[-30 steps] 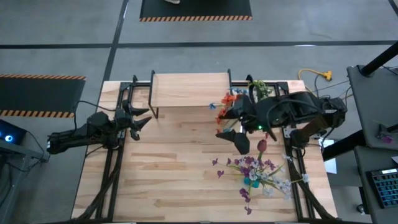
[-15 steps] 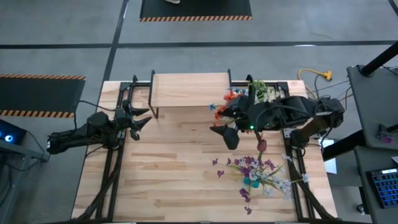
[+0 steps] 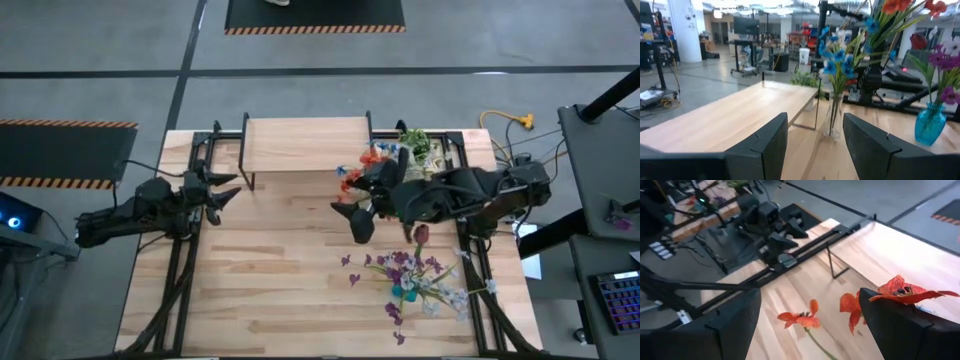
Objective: Pick and place flowers into a vace then onto a shelf
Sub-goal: Adjust the orange flowers on the transparent flower vase
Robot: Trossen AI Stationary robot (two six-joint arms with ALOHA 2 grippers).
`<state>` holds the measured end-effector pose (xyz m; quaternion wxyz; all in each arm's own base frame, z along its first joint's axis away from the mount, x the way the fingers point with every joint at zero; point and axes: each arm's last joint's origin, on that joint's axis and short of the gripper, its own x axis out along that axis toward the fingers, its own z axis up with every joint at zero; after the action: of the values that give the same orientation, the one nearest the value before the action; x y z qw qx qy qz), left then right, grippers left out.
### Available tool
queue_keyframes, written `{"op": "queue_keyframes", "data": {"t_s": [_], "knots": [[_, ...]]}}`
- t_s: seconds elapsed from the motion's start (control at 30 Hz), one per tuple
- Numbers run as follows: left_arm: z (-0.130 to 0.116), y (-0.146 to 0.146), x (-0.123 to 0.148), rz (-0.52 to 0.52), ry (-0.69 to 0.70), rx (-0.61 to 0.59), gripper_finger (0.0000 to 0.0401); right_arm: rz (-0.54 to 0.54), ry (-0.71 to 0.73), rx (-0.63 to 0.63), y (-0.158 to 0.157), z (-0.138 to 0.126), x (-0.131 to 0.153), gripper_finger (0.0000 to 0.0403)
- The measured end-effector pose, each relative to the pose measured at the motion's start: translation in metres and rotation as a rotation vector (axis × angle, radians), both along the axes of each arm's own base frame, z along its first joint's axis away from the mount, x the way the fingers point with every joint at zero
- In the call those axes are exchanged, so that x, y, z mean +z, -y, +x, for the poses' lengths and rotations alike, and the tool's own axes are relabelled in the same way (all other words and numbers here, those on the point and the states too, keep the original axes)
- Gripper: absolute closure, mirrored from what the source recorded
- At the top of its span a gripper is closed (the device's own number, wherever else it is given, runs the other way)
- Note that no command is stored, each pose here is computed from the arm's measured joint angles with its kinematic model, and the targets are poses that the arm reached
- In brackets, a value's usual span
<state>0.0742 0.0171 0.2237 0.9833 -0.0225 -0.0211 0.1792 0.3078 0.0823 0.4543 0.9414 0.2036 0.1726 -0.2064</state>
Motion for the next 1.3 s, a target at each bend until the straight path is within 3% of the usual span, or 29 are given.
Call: {"op": "queue_keyframes", "data": {"t_s": [0.2,0.4,1.0,1.3], "knots": [[-0.005,0.001,0.006,-0.009,-0.021,0.0,0.0226,-0.005,0.017,-0.05,-0.001,0.009,-0.018,0.0074],[-0.005,0.001,0.007,-0.01,-0.024,0.0,0.0226,-0.024,0.084,-0.044,-0.001,0.012,-0.018,0.0074],[-0.005,0.001,0.007,-0.013,-0.022,-0.001,0.0226,-0.072,0.025,-0.102,0.009,0.001,-0.034,0.0074],[-0.005,0.001,0.007,-0.025,-0.018,-0.001,0.0226,-0.052,-0.039,-0.137,0.016,-0.004,-0.063,0.0074]]}}
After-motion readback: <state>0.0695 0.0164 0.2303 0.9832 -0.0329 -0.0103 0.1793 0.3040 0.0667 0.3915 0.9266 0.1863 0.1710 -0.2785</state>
